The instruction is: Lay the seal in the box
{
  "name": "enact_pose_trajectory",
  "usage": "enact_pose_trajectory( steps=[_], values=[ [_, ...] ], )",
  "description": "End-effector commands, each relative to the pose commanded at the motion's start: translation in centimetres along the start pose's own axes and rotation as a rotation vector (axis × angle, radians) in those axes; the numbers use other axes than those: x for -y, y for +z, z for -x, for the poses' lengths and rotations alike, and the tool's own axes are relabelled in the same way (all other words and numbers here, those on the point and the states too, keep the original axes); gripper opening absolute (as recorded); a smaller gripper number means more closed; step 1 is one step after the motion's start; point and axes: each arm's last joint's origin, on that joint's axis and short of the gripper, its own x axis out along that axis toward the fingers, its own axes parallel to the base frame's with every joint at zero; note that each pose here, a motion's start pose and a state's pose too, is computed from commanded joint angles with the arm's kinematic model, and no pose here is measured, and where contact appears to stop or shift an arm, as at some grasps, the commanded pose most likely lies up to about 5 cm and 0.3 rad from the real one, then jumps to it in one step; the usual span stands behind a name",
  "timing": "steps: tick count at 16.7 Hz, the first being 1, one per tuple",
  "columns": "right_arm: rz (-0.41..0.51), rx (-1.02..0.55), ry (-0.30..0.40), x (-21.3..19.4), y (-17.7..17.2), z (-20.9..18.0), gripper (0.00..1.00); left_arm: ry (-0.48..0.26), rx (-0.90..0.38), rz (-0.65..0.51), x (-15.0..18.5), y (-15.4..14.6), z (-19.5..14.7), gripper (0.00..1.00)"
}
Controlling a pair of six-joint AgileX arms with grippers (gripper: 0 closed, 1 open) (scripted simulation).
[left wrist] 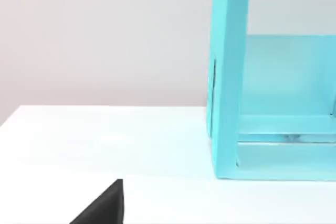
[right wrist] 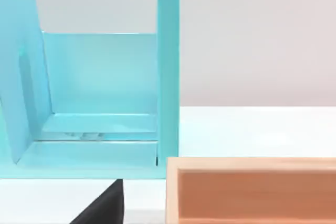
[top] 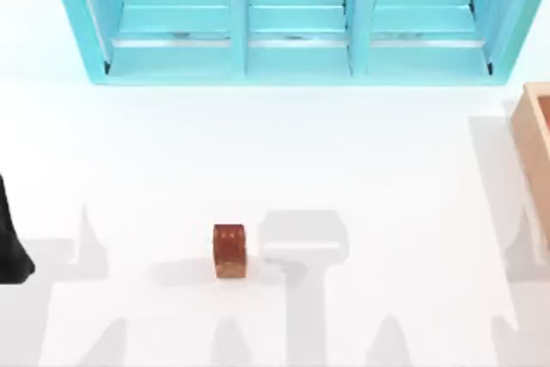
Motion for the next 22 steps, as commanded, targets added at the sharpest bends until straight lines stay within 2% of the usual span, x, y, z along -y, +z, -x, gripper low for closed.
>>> enact_pose_trajectory(
  steps=[5, 8, 11, 14, 17, 19, 22],
  values=[
    [-0.011, -0.029, 0.020, -0.2, 1.2, 0.0, 1.00, 0.000, 0.000, 0.000, 0.0, 0.0, 0.0, 1.00],
    [-0.041, -0.112, 0.066, -0.8, 4.4, -0.5, 1.00, 0.000, 0.000, 0.000, 0.0, 0.0, 0.0, 1.00],
    [-0.080, -0.246, 0.121, -1.8, 9.1, -2.2, 1.00, 0.000, 0.000, 0.000, 0.0, 0.0, 0.0, 1.00],
    [-0.115, -0.447, 0.172, -4.0, 13.5, -6.4, 1.00, 0.000, 0.000, 0.000, 0.0, 0.0, 0.0, 1.00],
    [-0.132, -0.695, 0.205, -7.9, 15.7, -12.5, 1.00, 0.000, 0.000, 0.000, 0.0, 0.0, 0.0, 1.00],
    [-0.129, -0.869, 0.212, -11.5, 15.5, -16.6, 1.00, 0.000, 0.000, 0.000, 0.0, 0.0, 0.0, 1.00],
    [-0.106, -1.112, 0.195, -17.7, 13.1, -21.1, 1.00, 0.000, 0.000, 0.000, 0.0, 0.0, 0.0, 1.00]
  ],
)
